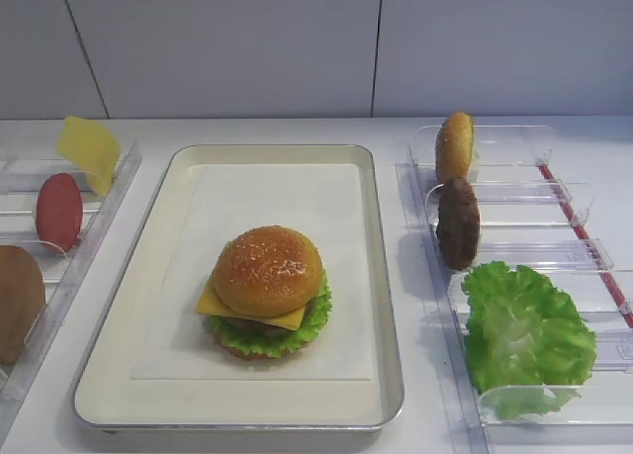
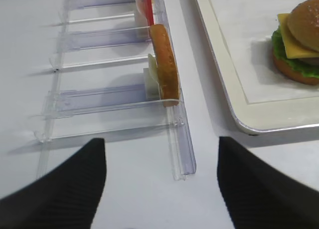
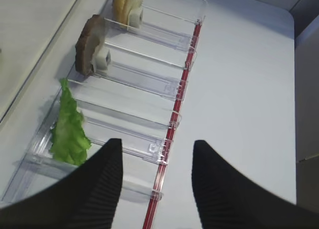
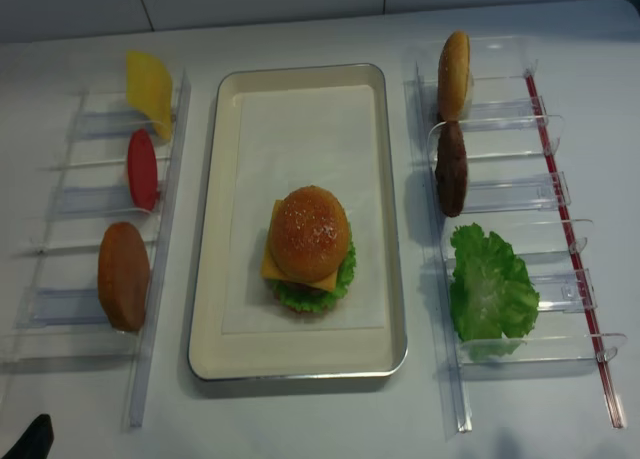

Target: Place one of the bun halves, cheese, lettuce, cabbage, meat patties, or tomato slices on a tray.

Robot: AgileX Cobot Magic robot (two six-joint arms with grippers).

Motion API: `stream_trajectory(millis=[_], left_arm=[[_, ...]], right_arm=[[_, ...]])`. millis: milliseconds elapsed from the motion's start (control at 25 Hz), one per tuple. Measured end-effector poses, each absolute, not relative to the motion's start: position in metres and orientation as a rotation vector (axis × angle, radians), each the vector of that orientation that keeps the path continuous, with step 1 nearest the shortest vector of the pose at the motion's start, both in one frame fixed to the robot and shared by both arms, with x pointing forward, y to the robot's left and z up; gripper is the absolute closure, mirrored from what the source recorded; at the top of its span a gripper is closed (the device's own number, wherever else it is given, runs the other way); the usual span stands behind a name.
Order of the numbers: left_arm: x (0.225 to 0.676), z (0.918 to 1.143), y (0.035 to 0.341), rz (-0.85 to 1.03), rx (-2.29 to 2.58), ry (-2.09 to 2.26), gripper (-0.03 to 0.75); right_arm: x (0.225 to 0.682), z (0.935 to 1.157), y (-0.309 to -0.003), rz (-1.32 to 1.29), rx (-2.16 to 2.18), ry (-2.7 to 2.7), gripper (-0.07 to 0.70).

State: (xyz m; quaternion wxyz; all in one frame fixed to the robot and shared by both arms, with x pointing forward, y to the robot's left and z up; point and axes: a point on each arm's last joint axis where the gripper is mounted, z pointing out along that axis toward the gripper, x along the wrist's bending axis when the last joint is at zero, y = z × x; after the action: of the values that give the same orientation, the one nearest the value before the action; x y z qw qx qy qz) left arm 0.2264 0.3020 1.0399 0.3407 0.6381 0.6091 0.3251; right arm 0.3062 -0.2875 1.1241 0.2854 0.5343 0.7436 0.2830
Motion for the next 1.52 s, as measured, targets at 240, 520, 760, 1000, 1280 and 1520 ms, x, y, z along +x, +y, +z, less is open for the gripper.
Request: stream_trajectory(millis=[240,520,760,1000,1280,1520], left_arm=[[0.226,1.04,0.302,0.846,1.66,1.585,0.282],[0.226,1.04,0.302,0.846,1.66,1.585,0.282],[0.226,1.04,0.302,0.846,1.66,1.585,0.282],[0.226,1.04,0.302,0.846,1.66,1.585,0.282],[0.226,1.04,0.302,0.846,1.66,1.585,0.282],[0.226,1.04,0.302,0.846,1.66,1.585,0.282]], right_arm=[[0.275,1.089,-0.294,0.867,1.409,1.966,0.275],[0.243,1.05,-0.299,1.031,1.384,1.928,0.275],[0.23,1.04,-0.303,1.047,1.331,1.927,0.279],[0.231,1.038,-0.302,1.04,1.318,1.946,0.285],[0.231,1.038,-0.302,1.042,1.322,1.944,0.284],[0.231,1.038,-0.302,1.043,1.326,1.942,0.284]])
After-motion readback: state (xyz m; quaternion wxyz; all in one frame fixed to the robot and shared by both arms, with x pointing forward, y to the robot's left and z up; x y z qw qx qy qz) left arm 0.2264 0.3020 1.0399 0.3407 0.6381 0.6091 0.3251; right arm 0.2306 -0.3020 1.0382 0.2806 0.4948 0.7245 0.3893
